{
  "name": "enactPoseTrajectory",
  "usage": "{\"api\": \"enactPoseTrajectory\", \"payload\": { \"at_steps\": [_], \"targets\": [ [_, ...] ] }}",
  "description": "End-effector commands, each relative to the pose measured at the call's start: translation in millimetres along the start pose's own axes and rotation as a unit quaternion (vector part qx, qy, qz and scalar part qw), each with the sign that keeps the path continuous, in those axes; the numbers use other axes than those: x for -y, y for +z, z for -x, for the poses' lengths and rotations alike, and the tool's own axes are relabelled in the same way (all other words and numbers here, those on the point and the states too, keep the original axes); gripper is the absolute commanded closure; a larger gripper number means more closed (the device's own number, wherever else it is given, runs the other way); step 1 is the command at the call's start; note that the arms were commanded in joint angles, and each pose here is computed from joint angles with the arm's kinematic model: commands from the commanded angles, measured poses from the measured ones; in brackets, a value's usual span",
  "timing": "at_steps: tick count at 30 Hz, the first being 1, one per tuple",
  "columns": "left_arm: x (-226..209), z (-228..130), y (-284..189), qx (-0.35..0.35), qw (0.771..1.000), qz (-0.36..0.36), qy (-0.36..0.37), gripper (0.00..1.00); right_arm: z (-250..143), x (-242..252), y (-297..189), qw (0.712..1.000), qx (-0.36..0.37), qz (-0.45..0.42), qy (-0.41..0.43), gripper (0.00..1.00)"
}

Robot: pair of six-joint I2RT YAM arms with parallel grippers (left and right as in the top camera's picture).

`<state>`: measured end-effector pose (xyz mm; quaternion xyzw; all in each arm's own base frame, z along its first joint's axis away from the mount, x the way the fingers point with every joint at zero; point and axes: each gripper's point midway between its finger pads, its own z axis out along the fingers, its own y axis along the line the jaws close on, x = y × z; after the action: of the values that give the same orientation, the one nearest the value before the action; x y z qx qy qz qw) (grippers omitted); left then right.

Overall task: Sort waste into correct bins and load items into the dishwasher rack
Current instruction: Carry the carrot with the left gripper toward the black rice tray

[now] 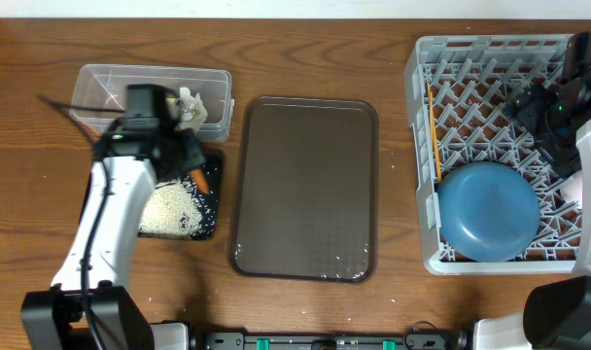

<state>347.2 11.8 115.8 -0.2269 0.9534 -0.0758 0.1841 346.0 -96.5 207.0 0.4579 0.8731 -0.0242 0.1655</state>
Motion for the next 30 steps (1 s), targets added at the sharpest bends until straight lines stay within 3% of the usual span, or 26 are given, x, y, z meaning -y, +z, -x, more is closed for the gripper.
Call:
{"api": "enactPoseTrajectory", "payload": {
  "at_steps": [1,10,25,27,30],
  "targets": [
    [-29.1,9.2,-0.2,0.009,0.996,0.018,-0.082,0.81,2.6,2.6,-1.8,1.0,0.007,-0.004,-0.004,0.01],
    [-72.6,8.4,7.2,0.014,0.971,0.04,-0.234,0.81,2.6,2.7,-1.8,1.0,0.007,-0.004,-0.004,0.01],
    [-85.0,-1.3,45.5,-0.019,0.961,0.059,-0.27,0.81,2.6,2.7,-1.8,1.0,0.007,-0.004,-0.004,0.01],
    [-85.6,-2.1,48.2,-0.023,0.96,0.061,-0.271,0.72,2.6,2.7,-1.8,1.0,0.007,-0.004,-0.004,0.01],
    [-85.8,-2.1,48.9,-0.023,0.96,0.061,-0.271,0.71,2.6,2.7,-1.8,1.0,0.007,-0.004,-0.004,0.01]
  ]
}}
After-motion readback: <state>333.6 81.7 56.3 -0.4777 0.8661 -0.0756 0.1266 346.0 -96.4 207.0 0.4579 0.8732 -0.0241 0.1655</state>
